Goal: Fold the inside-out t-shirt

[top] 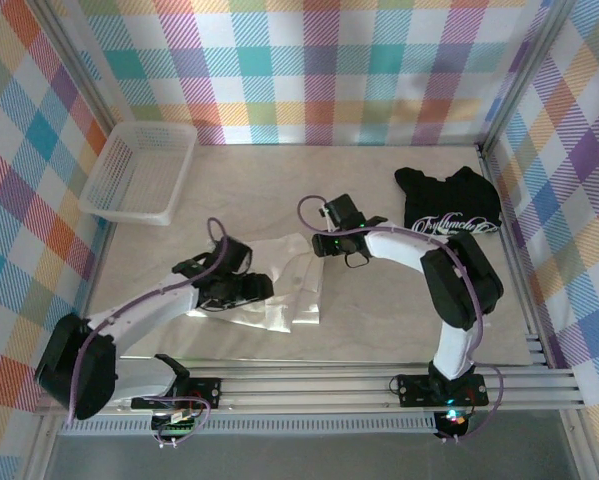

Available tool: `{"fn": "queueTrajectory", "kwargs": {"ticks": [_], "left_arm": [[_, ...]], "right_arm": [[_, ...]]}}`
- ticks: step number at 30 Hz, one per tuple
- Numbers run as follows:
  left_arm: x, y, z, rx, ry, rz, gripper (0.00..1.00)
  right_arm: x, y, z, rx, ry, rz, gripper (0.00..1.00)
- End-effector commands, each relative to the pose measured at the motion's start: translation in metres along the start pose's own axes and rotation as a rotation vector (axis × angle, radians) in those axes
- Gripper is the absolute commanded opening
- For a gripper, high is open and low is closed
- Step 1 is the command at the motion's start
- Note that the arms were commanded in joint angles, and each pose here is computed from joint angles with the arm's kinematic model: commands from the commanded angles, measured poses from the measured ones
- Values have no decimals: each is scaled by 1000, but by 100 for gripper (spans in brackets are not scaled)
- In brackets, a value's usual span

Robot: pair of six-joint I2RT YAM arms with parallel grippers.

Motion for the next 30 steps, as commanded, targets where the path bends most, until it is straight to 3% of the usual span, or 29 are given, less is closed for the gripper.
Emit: {"fn": "queueTrajectory", "kwargs": {"ticks": [1,6,10,13,19,22,25,30], "left_arm": [[-12,-4,-24,9,-79,-52,61],[-7,-16,-30,-136,-161,-4,62],[-3,-27,-39,-138,-192,30,61],[-3,-31,-55,-51,-199,35,54],[-8,-32,-102,334,-204,11,35],[-7,-39,-122,428,-244,36,34],[-8,-42,-137,511,-279,51,44],[-11,-15,-135,454,-378,-12,52]], "right_arm": [[5,20,1,-80,-54,40,54],[12,35,-1,-131,-64,37,55],[20,36,-3,-149,-76,53,56],[25,36,-5,-145,-79,64,56],[30,45,-13,-110,-78,53,56],[34,52,-21,-100,-95,42,56],[40,58,-28,-82,-111,37,56],[51,76,-33,-102,-136,16,55]]}}
Point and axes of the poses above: each hand's point on the last joint's axis, 136 mm out from that joint toward the fingers, its own y axis back along the fingers, its own z axis along the line the jaws close on, x = y × z, the point moved 10 cm from there along y, back along the fingers, and after that the axes turned 8 degrees about -y, right-handed, at the moved point
